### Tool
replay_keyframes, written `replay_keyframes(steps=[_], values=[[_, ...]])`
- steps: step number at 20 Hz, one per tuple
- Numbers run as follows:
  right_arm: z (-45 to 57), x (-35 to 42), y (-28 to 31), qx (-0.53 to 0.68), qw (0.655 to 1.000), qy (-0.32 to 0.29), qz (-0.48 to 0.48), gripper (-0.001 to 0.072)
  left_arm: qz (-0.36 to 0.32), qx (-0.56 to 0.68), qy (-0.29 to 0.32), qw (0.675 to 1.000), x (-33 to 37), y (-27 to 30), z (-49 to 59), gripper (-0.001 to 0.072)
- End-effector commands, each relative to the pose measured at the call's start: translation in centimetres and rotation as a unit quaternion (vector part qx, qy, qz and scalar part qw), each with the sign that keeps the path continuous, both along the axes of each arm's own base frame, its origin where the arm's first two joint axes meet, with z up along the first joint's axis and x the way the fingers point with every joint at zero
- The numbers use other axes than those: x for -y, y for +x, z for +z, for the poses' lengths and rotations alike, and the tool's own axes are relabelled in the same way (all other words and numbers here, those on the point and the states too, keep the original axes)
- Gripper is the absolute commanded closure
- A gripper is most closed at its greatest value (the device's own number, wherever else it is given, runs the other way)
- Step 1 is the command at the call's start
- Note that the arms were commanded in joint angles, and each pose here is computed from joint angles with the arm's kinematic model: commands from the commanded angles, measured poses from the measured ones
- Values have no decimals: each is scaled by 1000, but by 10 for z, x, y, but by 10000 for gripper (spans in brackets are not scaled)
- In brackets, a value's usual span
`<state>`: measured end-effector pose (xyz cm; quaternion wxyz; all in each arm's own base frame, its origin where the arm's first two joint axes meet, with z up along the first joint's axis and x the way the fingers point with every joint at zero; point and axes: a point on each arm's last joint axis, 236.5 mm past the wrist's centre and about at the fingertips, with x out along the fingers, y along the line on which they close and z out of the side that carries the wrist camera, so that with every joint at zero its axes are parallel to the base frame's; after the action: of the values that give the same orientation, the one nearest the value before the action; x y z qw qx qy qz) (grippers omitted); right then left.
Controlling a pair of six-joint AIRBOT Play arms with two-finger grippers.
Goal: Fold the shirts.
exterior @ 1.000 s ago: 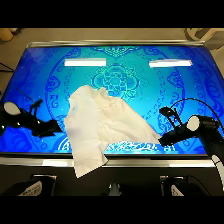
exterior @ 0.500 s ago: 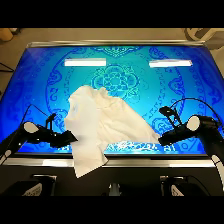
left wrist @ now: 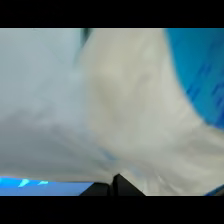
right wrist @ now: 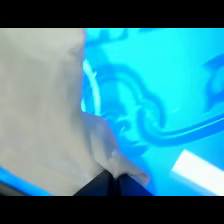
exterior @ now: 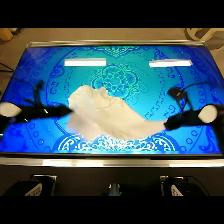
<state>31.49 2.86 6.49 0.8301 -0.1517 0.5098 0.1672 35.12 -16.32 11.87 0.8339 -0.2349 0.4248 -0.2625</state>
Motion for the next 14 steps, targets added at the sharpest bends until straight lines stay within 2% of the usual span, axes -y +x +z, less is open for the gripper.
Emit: replay_keyframes(steps=[1, 3, 4, 5, 8, 14], values=[[206, 49, 43, 267, 958, -71, -75, 688, 49, 405, -1, 913, -24, -17, 315, 683], [344, 81, 5, 414, 894, -109, -134, 689, 142, 575, 7, 806, -68, -94, 468, 684], [392, 92, -26, 460, 866, -113, -160, 689, 177, 616, 8, 768, -85, -135, 511, 684], [419, 94, -53, 486, 851, -104, -171, 689, 195, 632, 1, 750, -93, -163, 531, 684], [434, 91, -90, 496, 846, -85, -176, 689, 174, 620, -36, 765, -81, -185, 530, 684], [402, 96, -105, 435, 876, -95, -185, 689, 148, 565, -4, 812, -70, -166, 491, 683]])
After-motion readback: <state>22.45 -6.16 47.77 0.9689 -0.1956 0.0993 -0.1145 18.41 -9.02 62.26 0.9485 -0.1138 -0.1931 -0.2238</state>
